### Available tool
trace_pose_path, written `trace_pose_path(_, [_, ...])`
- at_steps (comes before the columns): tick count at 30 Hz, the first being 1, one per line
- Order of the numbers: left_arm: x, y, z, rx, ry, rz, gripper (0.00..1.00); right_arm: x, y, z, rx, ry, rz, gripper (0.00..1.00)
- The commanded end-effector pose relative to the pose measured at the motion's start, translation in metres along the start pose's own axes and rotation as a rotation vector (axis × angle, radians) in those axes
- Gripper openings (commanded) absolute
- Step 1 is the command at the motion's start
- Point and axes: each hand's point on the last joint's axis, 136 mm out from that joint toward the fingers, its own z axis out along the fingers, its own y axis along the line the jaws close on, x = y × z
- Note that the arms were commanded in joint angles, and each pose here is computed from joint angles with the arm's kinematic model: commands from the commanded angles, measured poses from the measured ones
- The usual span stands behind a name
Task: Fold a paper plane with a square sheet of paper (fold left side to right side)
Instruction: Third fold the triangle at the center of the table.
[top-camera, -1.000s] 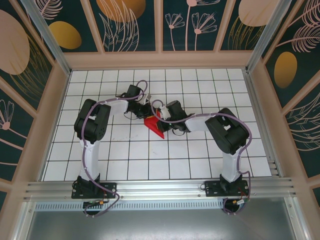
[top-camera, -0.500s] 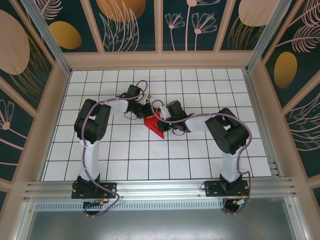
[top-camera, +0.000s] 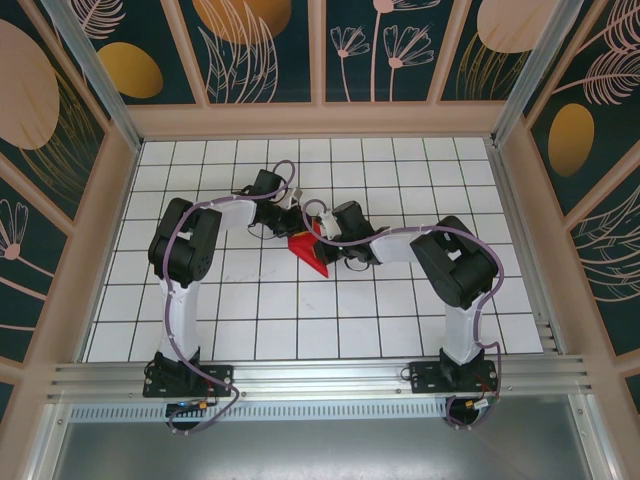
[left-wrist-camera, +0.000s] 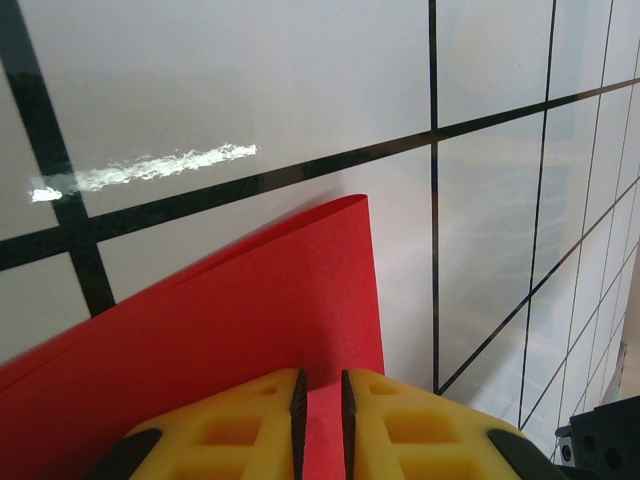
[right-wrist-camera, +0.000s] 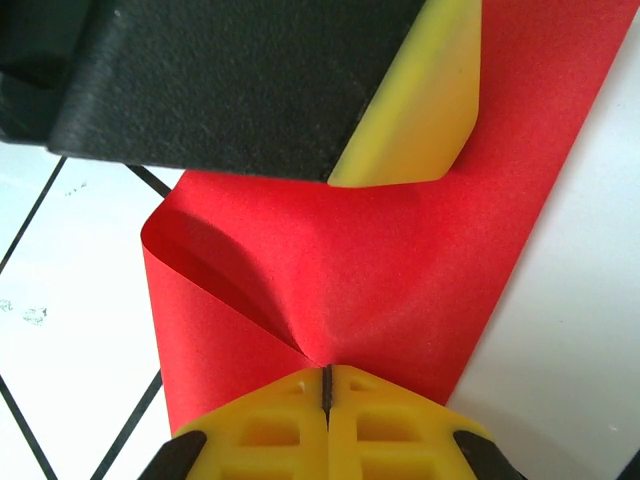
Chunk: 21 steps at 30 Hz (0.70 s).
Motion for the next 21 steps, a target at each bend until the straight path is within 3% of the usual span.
trace_pose_path(1, [0.022, 0.024, 0.020, -0.056, 0.069, -0.024, 0.21, -0.002, -0.005, -0.004, 0.021, 0.007, 0.032, 0.00])
trace_pose_path(14, [0.023, 0.024, 0.021, -0.057, 0.070, -0.027, 0.21, -0.010, 0.000, -0.006, 0.006, -0.014, 0.025, 0.00])
trace_pose_path(21, [0.022, 0.022, 0.019, -0.052, 0.066, -0.024, 0.21, 0.007, -0.013, 0.000, 0.056, 0.044, 0.036, 0.00])
